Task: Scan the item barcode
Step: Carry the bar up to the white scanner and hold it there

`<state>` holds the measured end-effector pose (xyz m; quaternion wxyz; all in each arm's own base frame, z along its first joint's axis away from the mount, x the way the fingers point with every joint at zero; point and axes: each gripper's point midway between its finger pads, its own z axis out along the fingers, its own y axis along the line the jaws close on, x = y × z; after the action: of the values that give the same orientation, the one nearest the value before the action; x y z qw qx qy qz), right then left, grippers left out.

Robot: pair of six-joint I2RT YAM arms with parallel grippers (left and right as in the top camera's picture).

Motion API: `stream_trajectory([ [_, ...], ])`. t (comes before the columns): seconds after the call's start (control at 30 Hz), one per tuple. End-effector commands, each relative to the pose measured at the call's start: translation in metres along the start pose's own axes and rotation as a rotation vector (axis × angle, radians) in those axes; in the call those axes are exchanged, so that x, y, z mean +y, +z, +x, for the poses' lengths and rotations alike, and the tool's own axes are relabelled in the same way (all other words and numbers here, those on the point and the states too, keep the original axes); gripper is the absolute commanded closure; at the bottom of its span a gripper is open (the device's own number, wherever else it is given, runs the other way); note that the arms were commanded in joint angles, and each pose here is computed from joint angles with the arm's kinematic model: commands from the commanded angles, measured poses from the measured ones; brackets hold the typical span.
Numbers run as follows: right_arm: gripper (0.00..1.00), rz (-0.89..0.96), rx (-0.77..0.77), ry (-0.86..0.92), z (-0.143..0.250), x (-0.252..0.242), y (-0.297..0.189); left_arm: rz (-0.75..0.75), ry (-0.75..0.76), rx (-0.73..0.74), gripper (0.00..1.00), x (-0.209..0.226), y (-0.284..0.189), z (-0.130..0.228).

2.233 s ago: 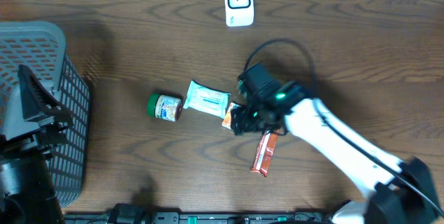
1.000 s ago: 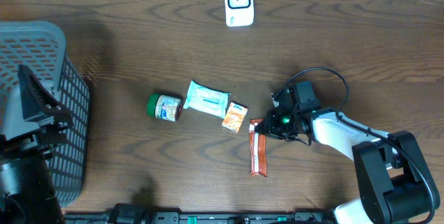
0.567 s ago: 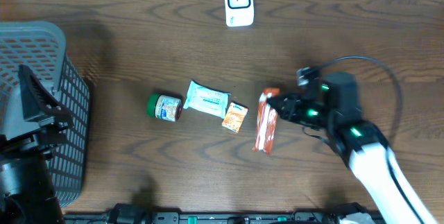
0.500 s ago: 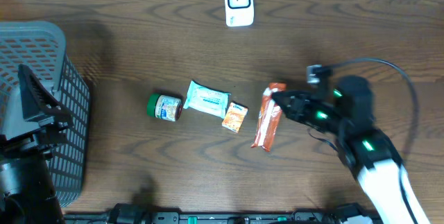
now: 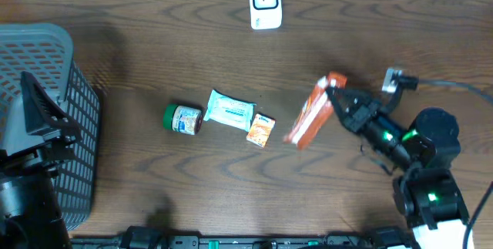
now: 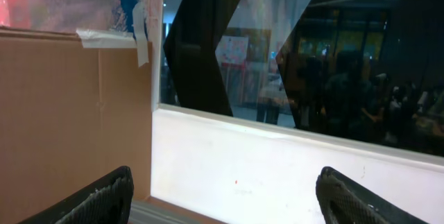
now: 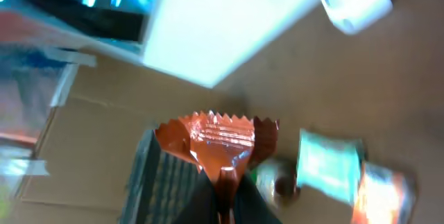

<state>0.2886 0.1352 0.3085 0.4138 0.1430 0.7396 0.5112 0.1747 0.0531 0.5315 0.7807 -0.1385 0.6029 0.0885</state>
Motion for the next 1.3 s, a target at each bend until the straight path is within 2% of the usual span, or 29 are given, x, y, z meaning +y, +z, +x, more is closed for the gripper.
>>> stream_trajectory([
  [0.0,0.98,-0.014,-0.079,-0.222,-0.022,0.000,0.017,0.003,-0.008,-0.001,0.15,-0.001,0.001,0.000],
  [0.2,0.98,-0.103,-0.236,-0.464,-0.066,0.000,0.066,0.003,-0.002,0.011,0.16,-0.001,0.001,0.003],
  [0.4,0.98,0.091,-0.346,-0.610,-0.108,-0.045,0.134,0.003,-0.002,0.012,0.15,-0.001,0.001,0.004],
  [0.63,0.98,0.236,-0.479,-0.970,-0.153,-0.028,0.220,0.003,-0.002,0.011,0.15,-0.001,0.001,0.003],
  [0.73,0.98,0.387,-0.552,-1.172,-0.169,-0.033,0.255,0.003,-0.002,0.011,0.16,-0.001,0.001,0.003],
  [0.9,0.98,0.480,-0.535,-1.383,-0.162,-0.062,0.312,0.003,-0.002,0.011,0.16,-0.001,0.001,0.003],
  [1.07,0.98,0.457,-0.509,-1.371,-0.141,-0.087,0.350,0.003,-0.002,0.011,0.16,-0.001,0.001,0.003],
  [1.27,0.98,0.455,-0.359,-1.283,-0.098,-0.127,0.373,0.003,-0.002,0.011,0.16,-0.001,0.001,0.003],
])
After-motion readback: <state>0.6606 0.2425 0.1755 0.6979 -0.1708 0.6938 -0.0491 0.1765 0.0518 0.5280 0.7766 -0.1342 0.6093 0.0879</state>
